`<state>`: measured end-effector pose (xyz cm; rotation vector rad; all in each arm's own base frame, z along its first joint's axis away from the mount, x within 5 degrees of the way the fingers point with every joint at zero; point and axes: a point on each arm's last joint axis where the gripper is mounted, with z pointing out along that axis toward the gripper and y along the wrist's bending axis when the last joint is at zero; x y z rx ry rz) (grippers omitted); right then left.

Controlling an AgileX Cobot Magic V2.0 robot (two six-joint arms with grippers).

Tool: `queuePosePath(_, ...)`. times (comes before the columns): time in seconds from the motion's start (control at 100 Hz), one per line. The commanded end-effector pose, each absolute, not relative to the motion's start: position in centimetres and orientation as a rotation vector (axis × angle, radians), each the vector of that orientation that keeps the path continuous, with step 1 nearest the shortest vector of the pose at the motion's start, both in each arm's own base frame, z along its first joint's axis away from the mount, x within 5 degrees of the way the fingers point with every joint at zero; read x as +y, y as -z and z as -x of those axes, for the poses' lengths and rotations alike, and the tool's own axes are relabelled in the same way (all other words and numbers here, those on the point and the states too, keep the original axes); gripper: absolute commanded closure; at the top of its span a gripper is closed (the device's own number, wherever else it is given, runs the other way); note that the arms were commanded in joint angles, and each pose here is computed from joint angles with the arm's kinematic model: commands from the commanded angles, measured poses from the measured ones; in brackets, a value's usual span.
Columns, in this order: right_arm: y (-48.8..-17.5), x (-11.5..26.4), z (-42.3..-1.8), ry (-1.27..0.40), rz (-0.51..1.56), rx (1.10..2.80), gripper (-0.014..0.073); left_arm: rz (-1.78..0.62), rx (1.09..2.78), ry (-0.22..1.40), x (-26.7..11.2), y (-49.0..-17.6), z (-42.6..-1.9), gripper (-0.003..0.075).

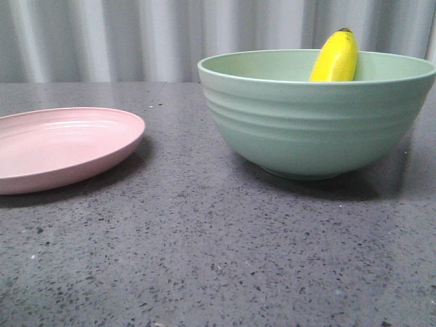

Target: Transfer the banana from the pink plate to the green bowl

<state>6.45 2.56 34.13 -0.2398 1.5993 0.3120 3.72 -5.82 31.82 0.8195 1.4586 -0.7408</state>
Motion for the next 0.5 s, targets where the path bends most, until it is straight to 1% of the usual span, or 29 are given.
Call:
queuePosePath(0.0,-34.2,2.0,-5.3,-0.29,0.208,1.456,0.066,-0.737,1.347,0.801,-4.8,-31.6,-3.0,0.0741)
queuePosePath(0.13,-32.3,1.7,-3.9,-0.293,0.212,1.442,0.066,-0.717,1.309,0.811,-3.7,-29.9,-2.3,0.0741)
queuePosePath(0.23,-31.2,1.6,-3.6,-0.294,0.212,1.438,0.066,-0.72,1.315,0.81,-3.6,-28.6,-2.2,0.0741)
queuePosePath(0.49,-30.3,1.6,-3.8,-0.293,0.217,1.468,0.066,-0.758,1.385,0.789,-4.2,-26.1,-2.6,0.0741)
